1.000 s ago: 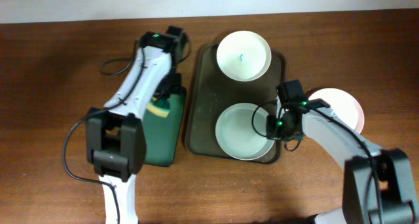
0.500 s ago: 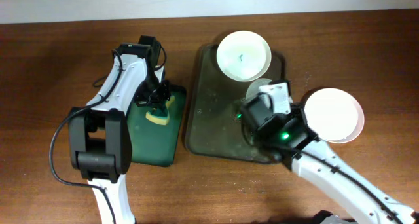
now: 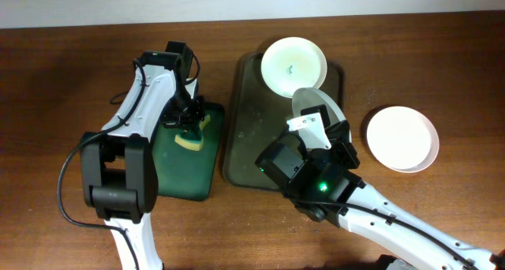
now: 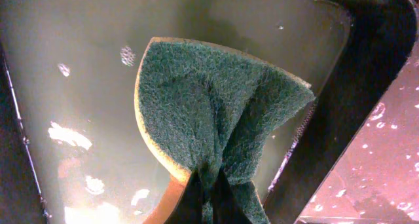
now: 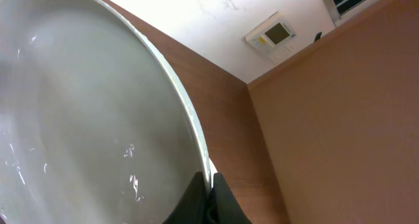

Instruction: Clean dirty plates on tray and stack at the side

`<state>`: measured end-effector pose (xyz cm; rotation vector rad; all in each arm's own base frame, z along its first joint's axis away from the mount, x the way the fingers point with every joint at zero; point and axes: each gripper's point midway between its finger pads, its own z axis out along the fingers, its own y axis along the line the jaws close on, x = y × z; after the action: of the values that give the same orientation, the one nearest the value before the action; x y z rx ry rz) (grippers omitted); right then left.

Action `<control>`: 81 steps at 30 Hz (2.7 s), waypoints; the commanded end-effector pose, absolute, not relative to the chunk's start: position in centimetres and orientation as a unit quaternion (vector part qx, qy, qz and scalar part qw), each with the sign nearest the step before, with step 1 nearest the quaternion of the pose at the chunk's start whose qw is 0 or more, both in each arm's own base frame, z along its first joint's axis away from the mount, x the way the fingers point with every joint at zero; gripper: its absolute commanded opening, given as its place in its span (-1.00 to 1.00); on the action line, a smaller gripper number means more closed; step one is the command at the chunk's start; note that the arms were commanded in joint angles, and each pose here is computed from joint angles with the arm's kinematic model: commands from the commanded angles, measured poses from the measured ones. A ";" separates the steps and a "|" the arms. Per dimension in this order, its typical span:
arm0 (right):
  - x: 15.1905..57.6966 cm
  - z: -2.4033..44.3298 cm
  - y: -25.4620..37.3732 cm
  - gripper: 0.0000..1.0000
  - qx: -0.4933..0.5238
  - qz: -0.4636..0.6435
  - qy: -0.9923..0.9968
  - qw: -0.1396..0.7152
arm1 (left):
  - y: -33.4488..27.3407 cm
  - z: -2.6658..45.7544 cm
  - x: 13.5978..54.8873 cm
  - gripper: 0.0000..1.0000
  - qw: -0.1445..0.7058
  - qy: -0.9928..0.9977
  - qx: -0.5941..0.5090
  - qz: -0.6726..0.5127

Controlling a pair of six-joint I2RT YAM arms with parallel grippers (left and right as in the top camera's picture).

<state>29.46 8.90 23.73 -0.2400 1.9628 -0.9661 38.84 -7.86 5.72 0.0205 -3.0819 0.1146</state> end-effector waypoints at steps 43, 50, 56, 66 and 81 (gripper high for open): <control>43.4 18.2 0.5 0.14 0.025 0.084 0.942 0.323 | -8.0 7.3 39.0 -1.00 0.009 -0.999 -0.001 0.048; 51.6 5.9 5.9 0.11 -0.024 0.100 0.939 0.327 | -8.0 7.3 39.0 -1.00 0.008 -0.999 -0.010 0.048; 52.7 1.7 6.9 -0.77 0.028 0.137 0.939 0.315 | -8.0 7.3 38.9 -1.00 0.010 -0.999 -0.011 0.048; 41.1 13.6 6.8 -0.91 0.035 0.140 0.966 0.216 | -8.0 9.4 39.1 -1.00 -0.018 -0.998 -0.012 0.053; 33.7 3.4 7.7 -0.92 0.128 0.065 0.983 0.116 | -24.7 8.5 36.4 -1.00 -0.105 -0.954 -0.158 0.233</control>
<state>33.75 8.33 3.63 0.3320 2.8811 0.2281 39.42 -18.77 9.90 -0.3463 -3.2757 0.6375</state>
